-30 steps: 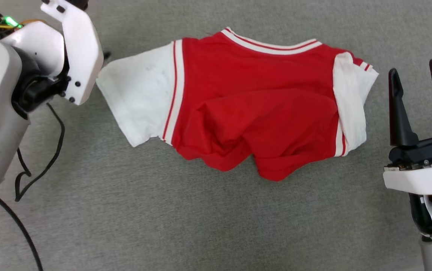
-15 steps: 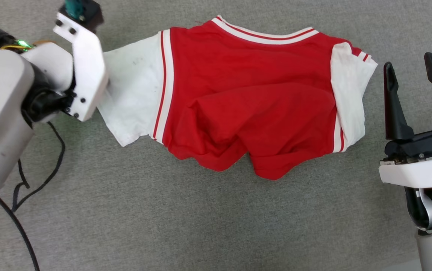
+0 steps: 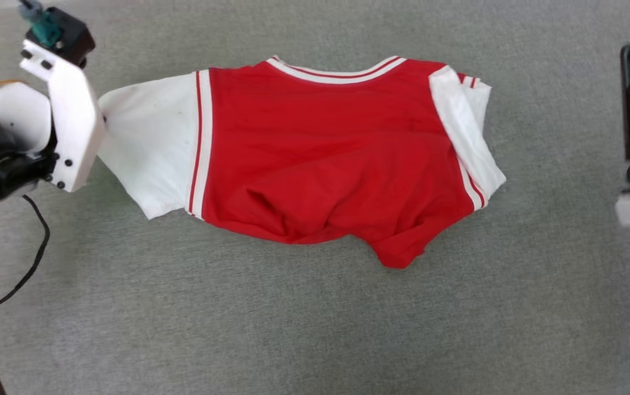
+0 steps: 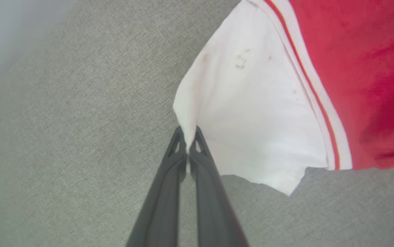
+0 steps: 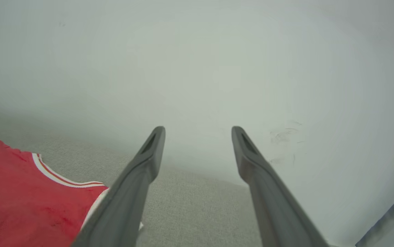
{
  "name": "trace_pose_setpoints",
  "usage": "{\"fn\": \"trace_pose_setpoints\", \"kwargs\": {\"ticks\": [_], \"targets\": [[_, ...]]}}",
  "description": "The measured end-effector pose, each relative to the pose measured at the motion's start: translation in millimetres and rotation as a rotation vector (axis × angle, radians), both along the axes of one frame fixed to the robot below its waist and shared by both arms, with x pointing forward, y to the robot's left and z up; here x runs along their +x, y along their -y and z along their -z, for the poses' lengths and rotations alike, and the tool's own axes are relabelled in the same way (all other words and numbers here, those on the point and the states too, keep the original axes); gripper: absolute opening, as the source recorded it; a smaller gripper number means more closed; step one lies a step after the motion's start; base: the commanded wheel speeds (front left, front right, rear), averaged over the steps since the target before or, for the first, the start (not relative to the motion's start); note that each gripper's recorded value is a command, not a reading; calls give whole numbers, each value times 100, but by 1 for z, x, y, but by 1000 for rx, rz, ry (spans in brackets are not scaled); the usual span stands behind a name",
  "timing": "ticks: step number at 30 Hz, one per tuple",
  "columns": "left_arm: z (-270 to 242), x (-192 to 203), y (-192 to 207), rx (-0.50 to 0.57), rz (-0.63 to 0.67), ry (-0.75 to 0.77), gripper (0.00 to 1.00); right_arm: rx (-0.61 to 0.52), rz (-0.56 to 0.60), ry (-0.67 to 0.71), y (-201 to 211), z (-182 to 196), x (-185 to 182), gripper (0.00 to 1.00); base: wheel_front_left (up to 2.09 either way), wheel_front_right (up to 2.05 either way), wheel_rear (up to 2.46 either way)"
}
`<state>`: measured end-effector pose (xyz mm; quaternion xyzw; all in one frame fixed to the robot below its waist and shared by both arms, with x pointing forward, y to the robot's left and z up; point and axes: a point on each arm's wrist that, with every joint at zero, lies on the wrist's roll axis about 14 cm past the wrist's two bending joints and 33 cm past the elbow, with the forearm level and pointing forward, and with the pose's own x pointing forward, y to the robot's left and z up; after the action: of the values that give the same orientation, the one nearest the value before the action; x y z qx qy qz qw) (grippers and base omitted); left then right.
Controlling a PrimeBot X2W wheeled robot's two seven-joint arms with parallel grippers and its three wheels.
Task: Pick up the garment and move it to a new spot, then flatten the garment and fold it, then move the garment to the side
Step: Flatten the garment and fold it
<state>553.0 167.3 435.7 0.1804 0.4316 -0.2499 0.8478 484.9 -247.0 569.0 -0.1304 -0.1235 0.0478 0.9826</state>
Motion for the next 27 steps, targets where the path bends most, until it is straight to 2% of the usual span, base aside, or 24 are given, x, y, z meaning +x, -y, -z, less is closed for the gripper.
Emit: {"fn": "trace_pose_setpoints", "kwargs": {"ticks": [3,7,13,18,23,27], "targets": [[-7,-5,-5,-12,-5,25,0,-50,-45,-52,-7,-11,17,100,0,0,0],[-14,-8,-4,-25,2,54,0,-136,-126,-230,-25,-4,38,100,0,0,0],[-17,-9,7,-41,35,82,0,-225,-178,-738,-37,61,41,100,0,0,0],[-17,-4,15,-49,61,101,0,-241,-189,-1057,-41,103,34,100,0,0,0],[-12,3,19,-57,72,108,0,-186,-195,-1199,-50,134,43,100,0,0,0],[-3,7,20,-61,75,102,0,-204,-201,-1265,-60,164,48,100,0,0,0]]}}
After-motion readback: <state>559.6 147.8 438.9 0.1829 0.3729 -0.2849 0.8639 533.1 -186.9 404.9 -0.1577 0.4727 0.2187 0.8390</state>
